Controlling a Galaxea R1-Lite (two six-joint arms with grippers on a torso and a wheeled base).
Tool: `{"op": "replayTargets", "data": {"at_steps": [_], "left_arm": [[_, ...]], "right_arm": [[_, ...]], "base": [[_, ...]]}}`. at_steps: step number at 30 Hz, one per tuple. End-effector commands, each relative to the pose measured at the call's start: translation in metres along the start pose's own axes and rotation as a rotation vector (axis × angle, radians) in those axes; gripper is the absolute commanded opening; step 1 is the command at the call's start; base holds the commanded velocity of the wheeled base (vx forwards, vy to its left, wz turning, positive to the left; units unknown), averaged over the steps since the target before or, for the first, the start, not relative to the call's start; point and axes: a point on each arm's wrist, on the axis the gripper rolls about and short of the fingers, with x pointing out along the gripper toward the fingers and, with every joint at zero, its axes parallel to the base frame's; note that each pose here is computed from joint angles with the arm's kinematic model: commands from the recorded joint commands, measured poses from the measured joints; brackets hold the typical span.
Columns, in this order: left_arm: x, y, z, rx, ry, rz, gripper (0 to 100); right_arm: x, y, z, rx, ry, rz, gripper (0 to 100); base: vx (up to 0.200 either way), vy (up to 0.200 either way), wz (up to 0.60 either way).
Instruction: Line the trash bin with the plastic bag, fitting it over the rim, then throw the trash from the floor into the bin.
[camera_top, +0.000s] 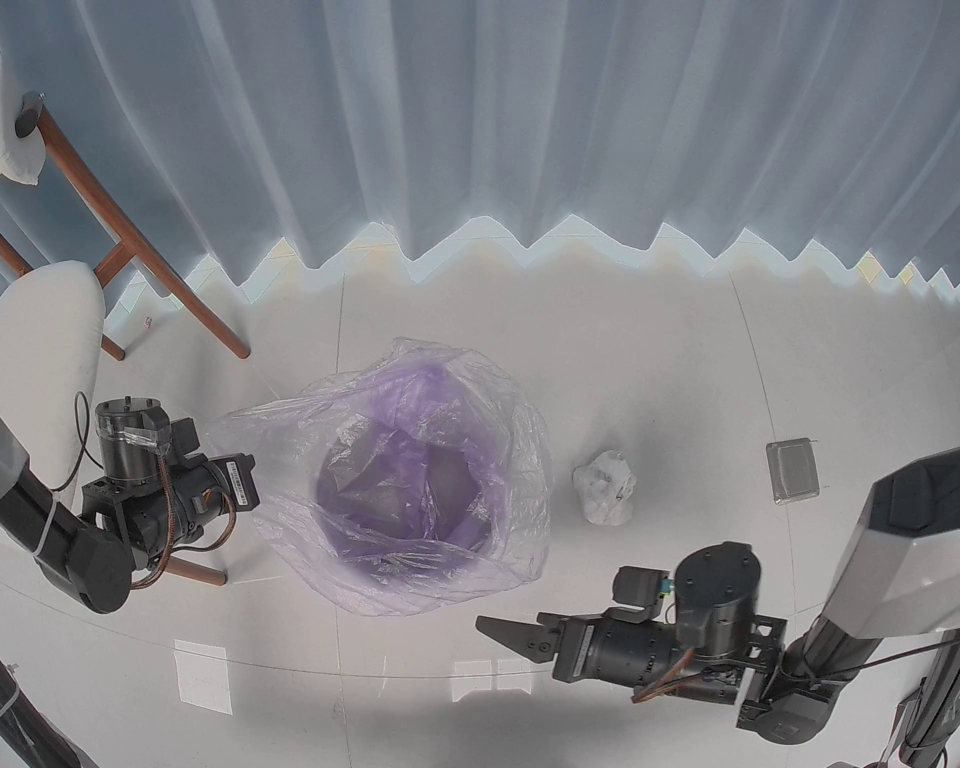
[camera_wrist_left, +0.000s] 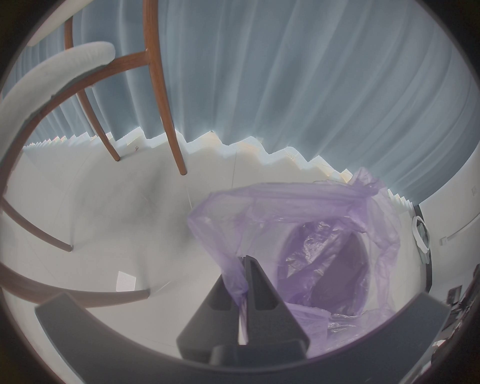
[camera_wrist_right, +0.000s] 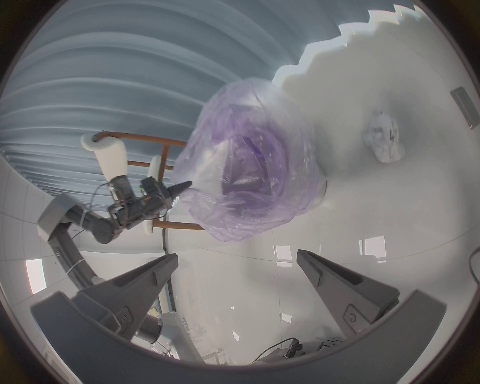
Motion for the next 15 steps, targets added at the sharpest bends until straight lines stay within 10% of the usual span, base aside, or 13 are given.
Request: {"op": "replayTargets", "data": {"at_steps": [1, 15], "left_arm": [[-0.011, -0.01, -0.007, 0.012, 0.018, -0.032, 0], [0.002, -0.004, -0.019, 0.012, -0.039, -0.03, 0]], "right_arm": [[0.043, -0.013, -0.008, 0.035, 0.064, -0.057, 100], [0.075, -0.028, 0.021, 0.063, -0.009, -0.081, 100]], "base": [[0.0, 0.0, 0.0], [0.0, 0.0, 0.0]]}}
